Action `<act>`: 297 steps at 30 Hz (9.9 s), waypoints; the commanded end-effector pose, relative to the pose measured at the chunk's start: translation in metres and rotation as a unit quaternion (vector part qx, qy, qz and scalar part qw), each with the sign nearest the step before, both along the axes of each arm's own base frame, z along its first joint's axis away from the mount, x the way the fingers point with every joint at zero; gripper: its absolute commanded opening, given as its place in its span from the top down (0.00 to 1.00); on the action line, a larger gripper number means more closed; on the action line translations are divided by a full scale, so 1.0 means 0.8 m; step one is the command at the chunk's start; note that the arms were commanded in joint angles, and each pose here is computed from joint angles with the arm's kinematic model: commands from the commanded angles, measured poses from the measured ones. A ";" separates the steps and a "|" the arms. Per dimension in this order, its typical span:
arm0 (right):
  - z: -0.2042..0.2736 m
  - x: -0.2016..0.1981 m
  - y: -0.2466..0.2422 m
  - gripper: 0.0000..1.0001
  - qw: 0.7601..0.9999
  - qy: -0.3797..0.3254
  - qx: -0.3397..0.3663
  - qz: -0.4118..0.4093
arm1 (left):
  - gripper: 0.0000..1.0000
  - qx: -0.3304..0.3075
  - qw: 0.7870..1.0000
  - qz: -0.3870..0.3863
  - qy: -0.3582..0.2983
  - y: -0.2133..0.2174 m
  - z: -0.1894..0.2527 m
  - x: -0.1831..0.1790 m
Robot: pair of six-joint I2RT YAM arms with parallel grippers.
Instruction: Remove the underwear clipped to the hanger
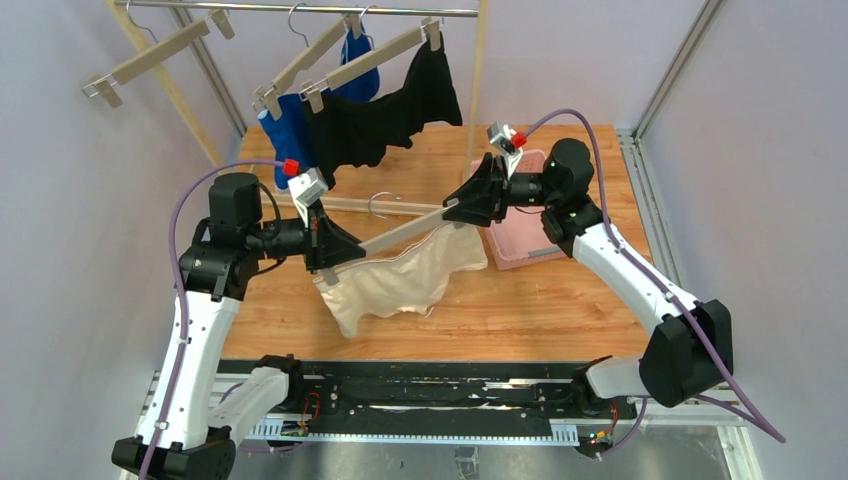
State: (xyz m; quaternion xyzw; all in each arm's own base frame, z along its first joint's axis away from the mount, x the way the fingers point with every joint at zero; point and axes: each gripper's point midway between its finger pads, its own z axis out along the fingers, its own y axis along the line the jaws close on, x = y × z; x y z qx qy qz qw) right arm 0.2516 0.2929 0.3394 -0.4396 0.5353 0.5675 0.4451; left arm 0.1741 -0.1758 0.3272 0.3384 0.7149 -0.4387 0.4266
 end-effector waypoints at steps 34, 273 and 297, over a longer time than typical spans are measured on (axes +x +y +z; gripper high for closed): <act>0.045 0.011 -0.034 0.26 0.953 0.013 0.237 -0.188 | 1.00 -0.149 0.981 0.059 -0.110 -0.022 0.107 0.064; 0.127 -0.044 -0.245 1.00 0.747 -0.173 -0.146 -0.625 | 1.00 0.184 0.816 0.535 -0.113 0.253 0.160 0.212; -0.023 0.126 -0.282 1.00 0.731 -0.039 -0.243 -0.637 | 1.00 0.057 0.843 0.513 -0.150 0.291 0.226 0.257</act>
